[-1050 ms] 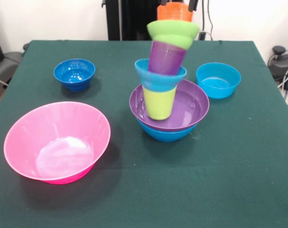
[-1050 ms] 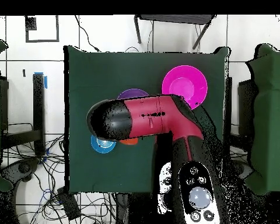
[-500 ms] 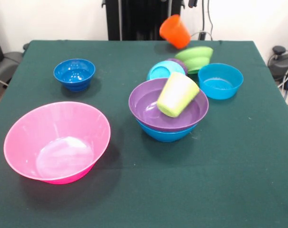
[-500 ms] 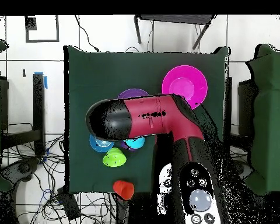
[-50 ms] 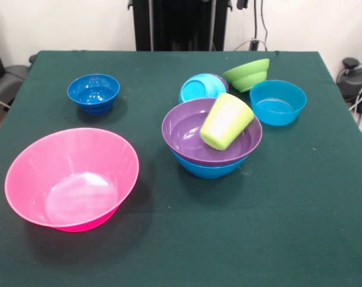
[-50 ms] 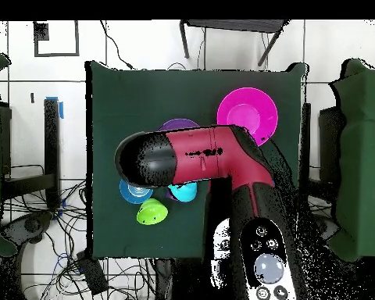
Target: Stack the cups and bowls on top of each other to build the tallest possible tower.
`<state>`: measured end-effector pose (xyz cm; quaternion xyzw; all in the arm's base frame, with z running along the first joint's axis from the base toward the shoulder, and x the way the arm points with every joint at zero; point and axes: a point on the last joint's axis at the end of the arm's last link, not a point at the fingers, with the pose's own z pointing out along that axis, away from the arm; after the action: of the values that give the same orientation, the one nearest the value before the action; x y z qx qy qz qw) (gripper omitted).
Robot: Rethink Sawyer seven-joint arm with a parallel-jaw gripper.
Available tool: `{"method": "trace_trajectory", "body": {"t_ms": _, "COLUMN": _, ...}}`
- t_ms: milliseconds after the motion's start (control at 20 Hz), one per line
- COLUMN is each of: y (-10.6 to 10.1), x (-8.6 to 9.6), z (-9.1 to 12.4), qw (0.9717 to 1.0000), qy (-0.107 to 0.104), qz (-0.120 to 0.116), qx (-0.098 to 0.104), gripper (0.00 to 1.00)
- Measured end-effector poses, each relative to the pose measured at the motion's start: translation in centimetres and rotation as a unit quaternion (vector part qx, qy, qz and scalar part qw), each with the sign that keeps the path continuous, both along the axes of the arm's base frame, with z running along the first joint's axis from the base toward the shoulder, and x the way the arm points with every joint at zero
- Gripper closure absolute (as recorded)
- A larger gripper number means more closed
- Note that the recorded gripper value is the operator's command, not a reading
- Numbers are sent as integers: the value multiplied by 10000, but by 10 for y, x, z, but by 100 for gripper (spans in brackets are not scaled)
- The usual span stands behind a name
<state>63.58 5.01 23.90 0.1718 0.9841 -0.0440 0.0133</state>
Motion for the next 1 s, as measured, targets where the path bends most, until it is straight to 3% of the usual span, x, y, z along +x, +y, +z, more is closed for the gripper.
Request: {"method": "trace_trajectory", "body": {"t_ms": 1000, "y": -3, "x": -6, "z": 10, "qw": 10000, "qy": -65, "qz": -12, "qx": -49, "gripper": 0}}
